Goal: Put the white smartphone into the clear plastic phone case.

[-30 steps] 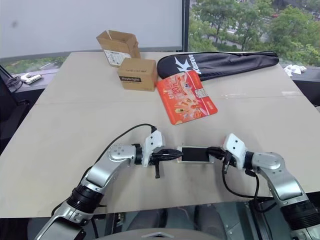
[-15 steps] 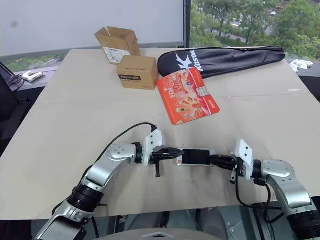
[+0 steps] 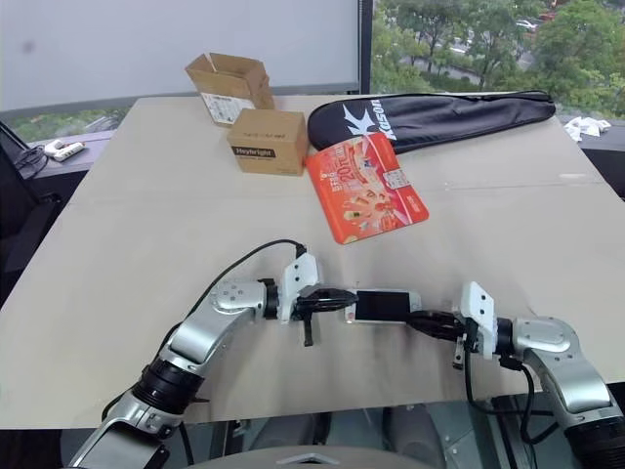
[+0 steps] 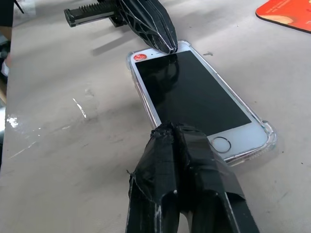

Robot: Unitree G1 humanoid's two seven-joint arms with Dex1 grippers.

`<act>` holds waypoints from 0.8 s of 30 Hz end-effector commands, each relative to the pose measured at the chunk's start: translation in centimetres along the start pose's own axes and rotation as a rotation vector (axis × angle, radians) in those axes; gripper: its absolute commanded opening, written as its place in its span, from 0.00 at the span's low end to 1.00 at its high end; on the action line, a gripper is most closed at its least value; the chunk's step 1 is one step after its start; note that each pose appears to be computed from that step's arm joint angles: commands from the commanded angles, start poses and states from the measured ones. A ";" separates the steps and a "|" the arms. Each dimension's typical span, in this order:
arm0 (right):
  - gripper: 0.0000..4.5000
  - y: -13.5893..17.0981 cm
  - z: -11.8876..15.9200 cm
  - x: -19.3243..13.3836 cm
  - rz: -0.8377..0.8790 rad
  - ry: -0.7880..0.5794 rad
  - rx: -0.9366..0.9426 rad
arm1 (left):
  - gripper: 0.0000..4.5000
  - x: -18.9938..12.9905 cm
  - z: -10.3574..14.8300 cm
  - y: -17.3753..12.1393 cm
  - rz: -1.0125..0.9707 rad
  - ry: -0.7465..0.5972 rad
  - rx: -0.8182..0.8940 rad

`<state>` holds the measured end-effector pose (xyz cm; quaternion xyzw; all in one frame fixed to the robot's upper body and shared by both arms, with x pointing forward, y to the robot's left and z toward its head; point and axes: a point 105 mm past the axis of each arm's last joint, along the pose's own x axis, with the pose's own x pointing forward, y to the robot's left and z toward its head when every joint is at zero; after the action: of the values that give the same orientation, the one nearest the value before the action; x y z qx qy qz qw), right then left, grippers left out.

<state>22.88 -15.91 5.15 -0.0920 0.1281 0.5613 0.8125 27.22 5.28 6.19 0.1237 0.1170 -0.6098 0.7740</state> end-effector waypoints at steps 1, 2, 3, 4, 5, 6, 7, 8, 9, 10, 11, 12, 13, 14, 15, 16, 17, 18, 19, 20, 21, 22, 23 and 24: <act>0.01 1.4 -6.9 -0.5 -0.017 0.242 0.192 | 0.00 -0.2 -1.0 0.0 0.002 0.039 -0.018; 0.01 1.5 -7.2 -0.5 -0.015 0.251 0.197 | 0.00 -0.2 -1.0 0.0 0.002 0.040 -0.018; 0.01 1.6 -7.5 -0.6 -0.017 0.267 0.204 | 0.00 -0.2 -1.0 0.0 0.002 0.041 -0.017; 0.01 1.6 -7.8 -0.6 -0.019 0.279 0.209 | 0.00 -0.2 -1.0 0.0 0.003 0.042 -0.017; 0.01 1.8 -8.0 -0.7 -0.015 0.289 0.215 | 0.00 -0.3 -1.1 0.0 0.003 0.043 -0.017; 0.01 1.8 -8.2 -0.7 -0.015 0.300 0.222 | 0.00 -0.3 -1.1 0.0 0.003 0.044 -0.017; 0.01 2.0 -8.4 -0.7 -0.015 0.312 0.228 | 0.00 -0.3 -1.1 0.0 0.003 0.045 -0.017; 0.01 2.1 -8.5 -0.7 -0.007 0.320 0.234 | 0.00 -0.3 -1.1 -0.1 0.003 0.045 -0.017; 0.01 2.3 -8.6 -0.7 0.000 0.327 0.239 | 0.00 -0.4 -1.1 -0.1 0.002 0.046 -0.017; 0.01 2.5 -8.8 -0.8 0.005 0.340 0.244 | 0.00 -0.4 -1.1 -0.1 0.002 0.046 -0.017; 0.01 2.5 -9.0 -0.9 0.000 0.354 0.246 | 0.00 -0.4 -1.1 -0.1 0.002 0.047 -0.017; 0.01 2.5 -9.2 -0.9 -0.004 0.363 0.247 | 0.00 -0.4 -1.1 -0.1 0.001 0.047 -0.017; 0.01 2.5 -9.3 -0.9 -0.007 0.371 0.250 | 0.00 -0.4 -1.1 -0.1 0.001 0.048 -0.017; 0.01 2.5 -9.4 -0.9 -0.009 0.379 0.255 | 0.00 -0.4 -1.1 -0.1 0.001 0.048 -0.017; 0.01 2.5 -9.6 -1.0 -0.014 0.390 0.255 | 0.00 -0.5 -1.1 0.0 0.001 0.049 -0.016; 0.01 2.4 -9.7 -1.0 -0.018 0.397 0.254 | 0.00 -0.5 -1.1 0.0 0.001 0.050 -0.016; 0.01 2.4 -9.8 -1.0 -0.019 0.403 0.257 | 0.00 -0.5 -1.1 0.0 0.000 0.050 -0.015; 0.01 2.4 -10.0 -1.0 -0.022 0.416 0.259 | 0.00 -0.5 -1.1 0.0 -0.001 0.051 -0.015; 0.01 2.5 -10.1 -1.0 -0.021 0.423 0.259 | 0.00 -0.5 -1.1 0.0 -0.001 0.052 -0.015; 0.01 2.5 -10.1 -1.0 -0.019 0.428 0.258 | 0.00 -0.5 -1.1 0.0 -0.001 0.052 -0.015; 0.01 2.5 -10.1 -0.9 -0.017 0.427 0.255 | 0.00 -0.5 -1.1 0.0 -0.002 0.052 -0.015; 0.01 2.4 -9.9 -0.8 -0.018 0.412 0.249 | 0.00 -0.6 -1.1 0.0 -0.002 0.052 -0.015; 0.01 2.3 -9.6 -0.6 -0.022 0.389 0.248 | 0.00 -0.6 -1.1 0.0 -0.001 0.052 -0.015; 0.01 2.2 -9.2 -0.4 -0.027 0.364 0.251 | 0.00 -0.6 -1.1 0.0 -0.001 0.052 -0.015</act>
<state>23.40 -15.74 3.85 -0.1118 0.1597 0.5420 0.8175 27.11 5.94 5.61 0.1331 0.1337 -0.6058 0.7729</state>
